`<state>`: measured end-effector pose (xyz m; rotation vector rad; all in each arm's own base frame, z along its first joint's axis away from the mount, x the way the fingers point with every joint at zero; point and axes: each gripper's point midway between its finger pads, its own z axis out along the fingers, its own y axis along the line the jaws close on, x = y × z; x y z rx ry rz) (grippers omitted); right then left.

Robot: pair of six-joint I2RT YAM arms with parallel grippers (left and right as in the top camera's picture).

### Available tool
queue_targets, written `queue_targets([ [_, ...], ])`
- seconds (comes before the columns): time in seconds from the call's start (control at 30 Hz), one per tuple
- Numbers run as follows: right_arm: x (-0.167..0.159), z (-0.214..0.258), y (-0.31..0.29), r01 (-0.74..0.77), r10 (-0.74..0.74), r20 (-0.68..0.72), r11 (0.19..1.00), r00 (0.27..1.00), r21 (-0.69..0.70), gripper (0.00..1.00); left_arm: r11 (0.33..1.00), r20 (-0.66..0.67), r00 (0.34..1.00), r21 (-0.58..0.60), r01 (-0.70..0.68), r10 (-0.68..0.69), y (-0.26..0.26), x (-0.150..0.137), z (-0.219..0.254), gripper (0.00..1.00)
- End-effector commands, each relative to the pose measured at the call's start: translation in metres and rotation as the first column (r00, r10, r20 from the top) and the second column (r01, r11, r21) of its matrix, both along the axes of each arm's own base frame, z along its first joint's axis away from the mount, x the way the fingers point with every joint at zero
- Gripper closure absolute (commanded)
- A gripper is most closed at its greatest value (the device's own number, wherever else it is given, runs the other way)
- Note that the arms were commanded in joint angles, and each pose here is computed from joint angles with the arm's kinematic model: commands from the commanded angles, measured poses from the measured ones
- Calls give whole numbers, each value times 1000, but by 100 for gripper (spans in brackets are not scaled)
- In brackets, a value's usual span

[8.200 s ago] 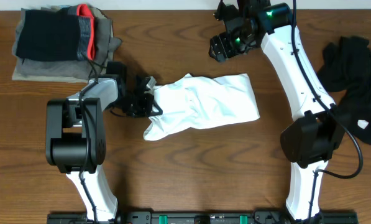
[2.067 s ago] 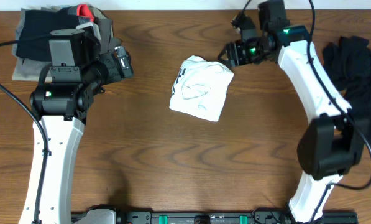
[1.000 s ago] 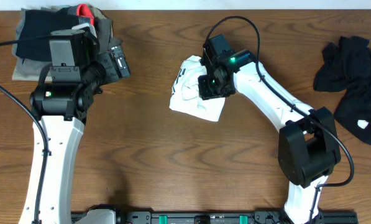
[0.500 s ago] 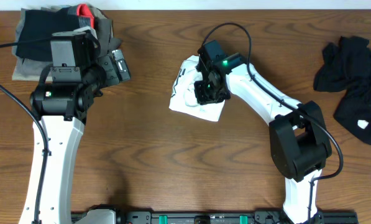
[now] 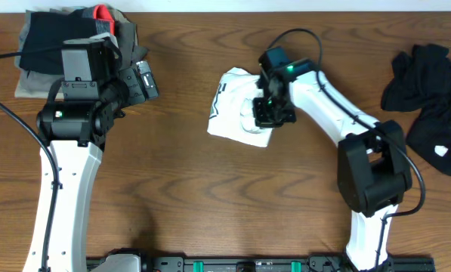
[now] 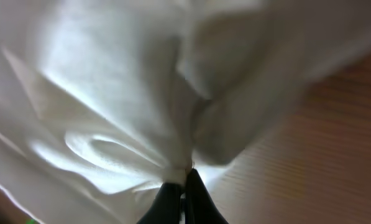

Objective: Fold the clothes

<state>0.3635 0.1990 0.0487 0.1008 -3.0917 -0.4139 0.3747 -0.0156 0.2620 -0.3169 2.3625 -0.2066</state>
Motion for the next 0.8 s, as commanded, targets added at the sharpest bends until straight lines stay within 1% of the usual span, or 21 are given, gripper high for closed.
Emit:
queue_targets([
  [0.0,15,37,-26,69,-69,78,998,995,-3,99,1000,1,1000,14,-9,9,4,0,0,2],
  [0.07,13,35,-45,118,-114,56,991,992,-56,99,1000,3,1000,13,-9,9,4,1,0,2],
  [0.2,6,23,-75,155,-153,24,976,988,-153,98,1000,8,1000,16,-12,12,5,1,1,2],
  [0.23,7,22,-79,160,-158,25,973,987,-164,90,1000,8,1000,22,-18,18,6,1,1,2],
  [0.3,11,22,-85,169,-164,42,969,986,-179,69,999,9,1000,34,-30,29,9,1,1,2],
  [0.33,15,24,-85,165,-157,58,971,986,-174,60,999,9,1000,38,-28,28,9,1,1,2],
  [0.37,19,25,-85,160,-150,71,973,986,-168,57,999,9,1000,40,-30,30,10,1,1,2],
  [0.4,23,27,-84,151,-138,86,976,987,-160,55,999,9,999,41,-31,31,10,1,1,2],
  [0.53,46,42,-73,77,-56,183,991,982,-109,53,998,9,999,50,-40,40,12,1,1,2],
  [0.63,63,52,-49,-58,59,271,998,961,-14,57,998,9,999,50,-40,40,12,1,1,2],
  [0.7,67,53,-33,-142,123,308,989,944,40,59,998,9,999,50,-40,40,12,1,1,2],
  [0.77,68,49,-25,-176,150,313,983,938,59,61,998,9,999,50,-40,40,12,1,1,2],
])
